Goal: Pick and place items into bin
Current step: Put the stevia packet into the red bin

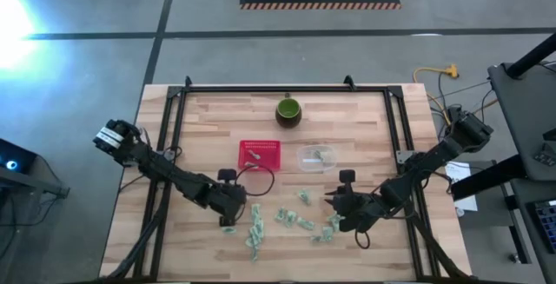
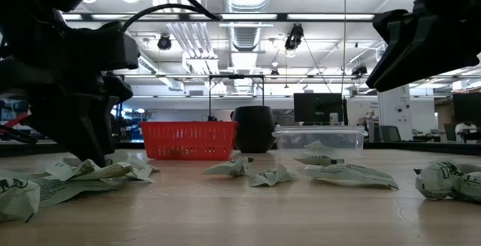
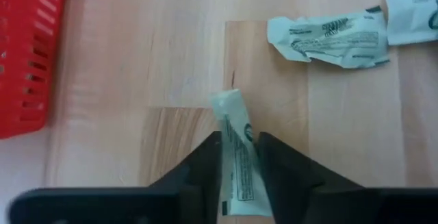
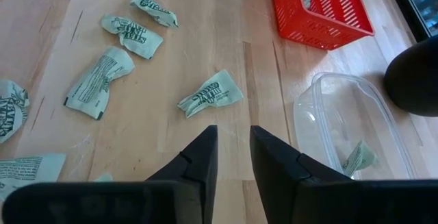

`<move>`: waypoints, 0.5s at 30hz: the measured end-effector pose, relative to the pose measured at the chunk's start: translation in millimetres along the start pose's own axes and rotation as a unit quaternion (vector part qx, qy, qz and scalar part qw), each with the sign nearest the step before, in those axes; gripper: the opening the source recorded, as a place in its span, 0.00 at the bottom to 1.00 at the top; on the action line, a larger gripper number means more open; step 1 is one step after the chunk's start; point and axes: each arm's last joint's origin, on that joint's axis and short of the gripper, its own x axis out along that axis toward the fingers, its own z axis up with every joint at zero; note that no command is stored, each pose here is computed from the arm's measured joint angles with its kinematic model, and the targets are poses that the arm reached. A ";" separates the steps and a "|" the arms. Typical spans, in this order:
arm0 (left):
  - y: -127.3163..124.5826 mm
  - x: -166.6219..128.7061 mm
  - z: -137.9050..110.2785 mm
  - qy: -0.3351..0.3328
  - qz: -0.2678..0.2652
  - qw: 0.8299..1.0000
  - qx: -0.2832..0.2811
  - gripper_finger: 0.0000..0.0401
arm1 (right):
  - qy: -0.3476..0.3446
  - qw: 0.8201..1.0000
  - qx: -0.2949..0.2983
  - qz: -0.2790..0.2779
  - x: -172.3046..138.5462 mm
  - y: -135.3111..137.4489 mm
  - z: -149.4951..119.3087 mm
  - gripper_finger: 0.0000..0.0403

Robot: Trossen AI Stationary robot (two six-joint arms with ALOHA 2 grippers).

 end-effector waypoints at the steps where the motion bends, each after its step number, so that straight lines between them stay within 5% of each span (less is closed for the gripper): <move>1: 0.0 0.0 0.0 0.000 0.000 1.000 0.010 0.13 | 0.000 1.000 0.000 0.000 0.0 0.0 0.0 0.19; 5: 0.0 0.0 0.0 0.000 0.000 0.999 0.033 0.02 | 0.000 1.000 0.000 0.000 0.0 0.0 0.0 0.18; 15: -1.8 -3.6 7.8 -0.015 0.002 0.997 0.081 0.00 | 0.000 1.000 -0.004 0.000 0.0 0.0 0.0 0.19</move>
